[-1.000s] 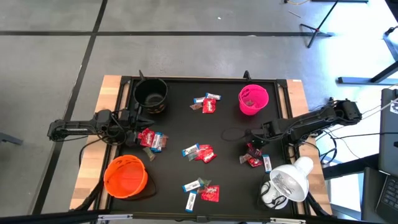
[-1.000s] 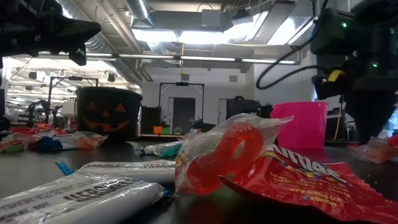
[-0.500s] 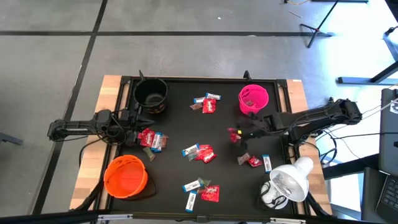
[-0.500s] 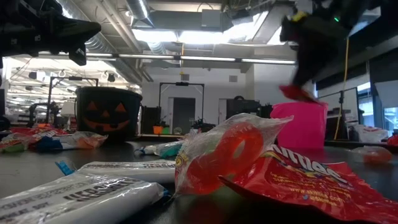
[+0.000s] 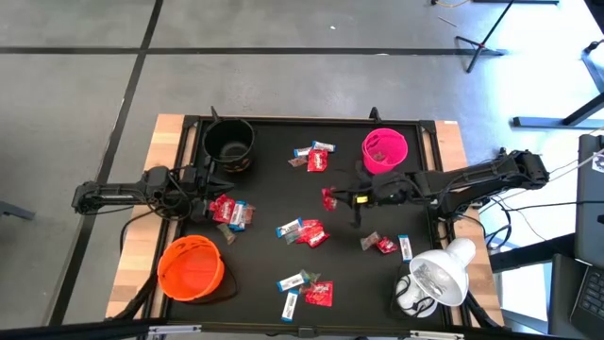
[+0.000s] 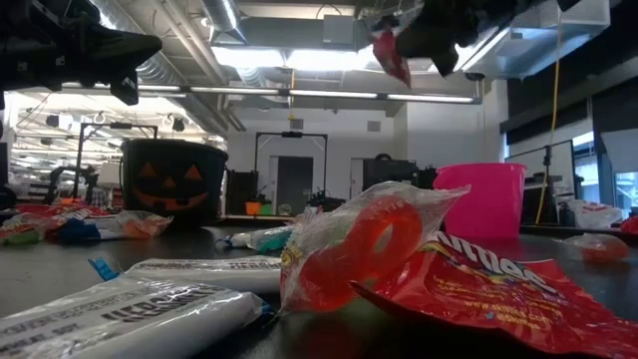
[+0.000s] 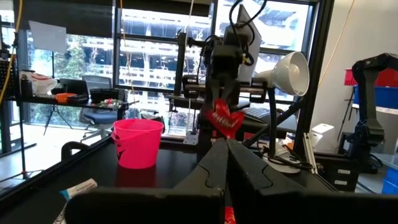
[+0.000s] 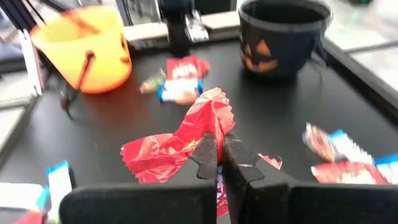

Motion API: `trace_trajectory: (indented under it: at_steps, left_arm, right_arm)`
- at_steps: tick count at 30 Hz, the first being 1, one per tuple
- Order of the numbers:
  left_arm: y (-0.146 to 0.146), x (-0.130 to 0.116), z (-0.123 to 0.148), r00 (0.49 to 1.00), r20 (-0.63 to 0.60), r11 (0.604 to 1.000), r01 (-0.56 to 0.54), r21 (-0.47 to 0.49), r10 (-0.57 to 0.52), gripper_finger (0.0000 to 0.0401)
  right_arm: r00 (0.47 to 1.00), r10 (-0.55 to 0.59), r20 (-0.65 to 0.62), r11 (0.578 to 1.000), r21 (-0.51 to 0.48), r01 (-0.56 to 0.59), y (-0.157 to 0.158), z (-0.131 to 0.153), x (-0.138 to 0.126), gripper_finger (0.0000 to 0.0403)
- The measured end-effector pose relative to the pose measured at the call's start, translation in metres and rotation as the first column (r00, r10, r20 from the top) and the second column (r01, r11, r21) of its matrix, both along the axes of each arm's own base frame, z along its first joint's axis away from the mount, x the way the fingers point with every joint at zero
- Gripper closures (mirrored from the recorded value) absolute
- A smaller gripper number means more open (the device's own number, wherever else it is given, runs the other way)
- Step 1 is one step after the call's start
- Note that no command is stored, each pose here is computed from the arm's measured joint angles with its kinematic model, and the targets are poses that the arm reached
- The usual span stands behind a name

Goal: Sort candy
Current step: Put the red candy into the orange bucket

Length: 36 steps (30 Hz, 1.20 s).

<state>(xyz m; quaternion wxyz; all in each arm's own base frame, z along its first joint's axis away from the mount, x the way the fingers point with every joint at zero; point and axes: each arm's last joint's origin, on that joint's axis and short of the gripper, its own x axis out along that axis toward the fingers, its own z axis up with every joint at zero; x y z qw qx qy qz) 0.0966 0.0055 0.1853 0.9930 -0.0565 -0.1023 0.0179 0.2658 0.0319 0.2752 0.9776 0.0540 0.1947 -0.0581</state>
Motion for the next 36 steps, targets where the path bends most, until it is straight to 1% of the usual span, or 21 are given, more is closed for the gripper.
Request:
trace_trajectory:
  at_steps: [5, 9, 11, 15, 18, 21, 22, 24, 26, 27, 32, 34, 36]
  left_arm:
    - [0.0, 0.0, 0.001, 1.0, 0.014, 1.0, 0.001, -0.004, -0.001, 0.0401]
    - [0.0, 0.0, 0.001, 1.0, 0.015, 1.0, -0.005, -0.004, 0.005, 0.0401]
    - [0.0, -0.001, 0.004, 0.999, 0.039, 1.0, -0.01, -0.001, 0.01, 0.0401]
    - [0.0, -0.003, 0.012, 0.992, 0.126, 0.999, -0.007, -0.039, 0.012, 0.0401]
    - [0.0, -0.005, 0.017, 0.983, 0.184, 0.999, 0.0, -0.048, 0.009, 0.0401]
    - [0.0, -0.006, 0.019, 0.978, 0.207, 0.999, 0.0, -0.048, 0.01, 0.0401]
    - [0.001, -0.006, 0.019, 0.978, 0.206, 0.999, -0.011, -0.053, 0.021, 0.0401]
    - [0.002, -0.005, 0.017, 0.978, 0.191, 0.995, -0.064, -0.083, 0.079, 0.0401]
    - [0.005, -0.003, 0.013, 0.978, 0.147, 0.982, -0.128, -0.136, 0.148, 0.0401]
    - [0.005, -0.002, 0.011, 0.978, 0.125, 0.978, -0.146, -0.149, 0.165, 0.0401]
    - [0.006, 0.004, 0.007, 0.983, 0.067, 0.975, -0.157, -0.156, 0.169, 0.0397]
    - [0.006, 0.006, 0.007, 0.982, 0.06, 0.972, -0.17, -0.161, 0.181, 0.0383]
    - [0.006, 0.008, 0.007, 0.983, 0.062, 0.974, -0.163, -0.158, 0.174, 0.0361]
  right_arm:
    - [0.993, 0.027, 0.114, 0.999, -0.031, -0.023, 0.001, 0.01, 0.005, 0.04]
    - [0.976, 0.039, 0.214, 0.998, -0.06, -0.027, 0.002, 0.018, 0.01, 0.04]
    - [0.963, 0.047, 0.265, 0.997, -0.078, -0.027, 0.002, 0.021, 0.013, 0.04]
    - [0.95, 0.059, 0.308, 0.992, -0.125, -0.021, 0.001, 0.021, 0.021, 0.04]
    - [0.95, 0.068, 0.306, 0.989, -0.146, -0.023, -0.006, 0.016, 0.027, 0.04]
    - [0.954, 0.08, 0.29, 0.986, -0.164, -0.033, -0.015, 0.01, 0.033, 0.04]
    - [0.954, 0.081, 0.288, 0.986, -0.166, -0.034, -0.019, 0.009, 0.034, 0.04]
    - [0.954, 0.087, 0.286, 0.986, -0.163, -0.041, -0.026, 0.006, 0.037, 0.04]
    - [0.951, 0.1, 0.292, 0.985, -0.164, -0.053, -0.033, 0.005, 0.039, 0.04]
    - [0.949, 0.106, 0.297, 0.984, -0.17, -0.057, -0.037, 0.005, 0.04, 0.04]
    - [0.935, 0.109, 0.337, 0.982, -0.181, -0.049, -0.055, 0.008, 0.04, 0.04]
    - [0.927, 0.106, 0.36, 0.982, -0.184, -0.041, -0.062, 0.01, 0.039, 0.04]
    - [0.915, 0.117, 0.387, 0.981, -0.188, -0.046, -0.068, 0.013, 0.039, 0.04]
